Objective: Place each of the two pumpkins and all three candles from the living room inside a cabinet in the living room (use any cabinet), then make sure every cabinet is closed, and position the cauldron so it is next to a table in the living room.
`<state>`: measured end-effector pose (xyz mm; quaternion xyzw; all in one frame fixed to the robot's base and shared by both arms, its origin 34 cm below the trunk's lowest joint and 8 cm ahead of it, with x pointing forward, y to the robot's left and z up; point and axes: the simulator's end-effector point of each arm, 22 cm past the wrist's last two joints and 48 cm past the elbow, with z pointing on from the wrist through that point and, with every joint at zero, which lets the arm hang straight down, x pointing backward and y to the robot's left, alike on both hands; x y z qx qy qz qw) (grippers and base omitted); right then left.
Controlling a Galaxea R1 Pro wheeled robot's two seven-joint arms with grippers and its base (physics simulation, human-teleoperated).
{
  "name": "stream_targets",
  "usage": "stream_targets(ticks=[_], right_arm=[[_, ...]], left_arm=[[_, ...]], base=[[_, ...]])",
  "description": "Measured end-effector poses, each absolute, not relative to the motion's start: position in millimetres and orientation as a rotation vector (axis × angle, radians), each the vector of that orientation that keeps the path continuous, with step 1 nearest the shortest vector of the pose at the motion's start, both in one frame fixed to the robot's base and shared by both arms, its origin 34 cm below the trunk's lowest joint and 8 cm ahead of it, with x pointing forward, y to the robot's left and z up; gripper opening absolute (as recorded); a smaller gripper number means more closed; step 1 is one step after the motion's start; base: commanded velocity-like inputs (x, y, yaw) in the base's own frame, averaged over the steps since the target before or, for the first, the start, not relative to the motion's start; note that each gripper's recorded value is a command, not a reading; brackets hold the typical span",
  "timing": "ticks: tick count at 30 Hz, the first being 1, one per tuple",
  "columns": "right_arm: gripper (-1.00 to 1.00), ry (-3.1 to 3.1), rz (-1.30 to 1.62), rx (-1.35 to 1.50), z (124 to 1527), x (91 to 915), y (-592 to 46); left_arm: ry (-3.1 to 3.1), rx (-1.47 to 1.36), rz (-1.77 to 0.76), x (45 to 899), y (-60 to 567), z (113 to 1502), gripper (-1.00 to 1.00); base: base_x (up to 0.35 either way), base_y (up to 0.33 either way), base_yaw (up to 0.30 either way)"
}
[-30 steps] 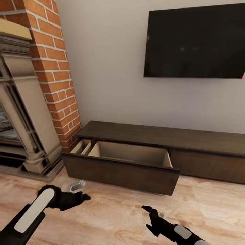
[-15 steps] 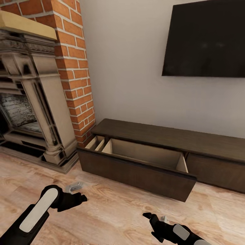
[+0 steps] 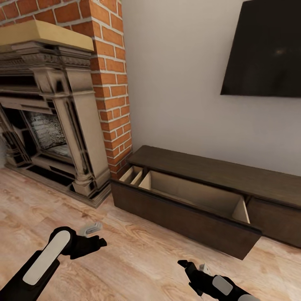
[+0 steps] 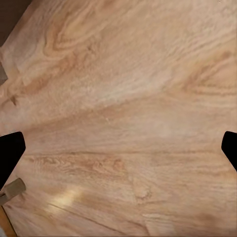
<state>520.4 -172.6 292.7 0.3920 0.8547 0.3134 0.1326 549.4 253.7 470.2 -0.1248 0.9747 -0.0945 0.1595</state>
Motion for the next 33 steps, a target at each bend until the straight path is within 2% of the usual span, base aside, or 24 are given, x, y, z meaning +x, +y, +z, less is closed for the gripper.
stream_targets(ticks=[9,33], right_arm=[[1.00,2.513,0.834,1.017,308,524,-176],[1.00,2.443,0.680,0.992,357,549,-202]], left_arm=[[2.789,-0.357,-0.266,554,254,489,1.00],[2.790,-0.358,-0.257,565,256,540,1.00]], base=[[0.000,0.000,0.022],[0.000,0.000,0.000]])
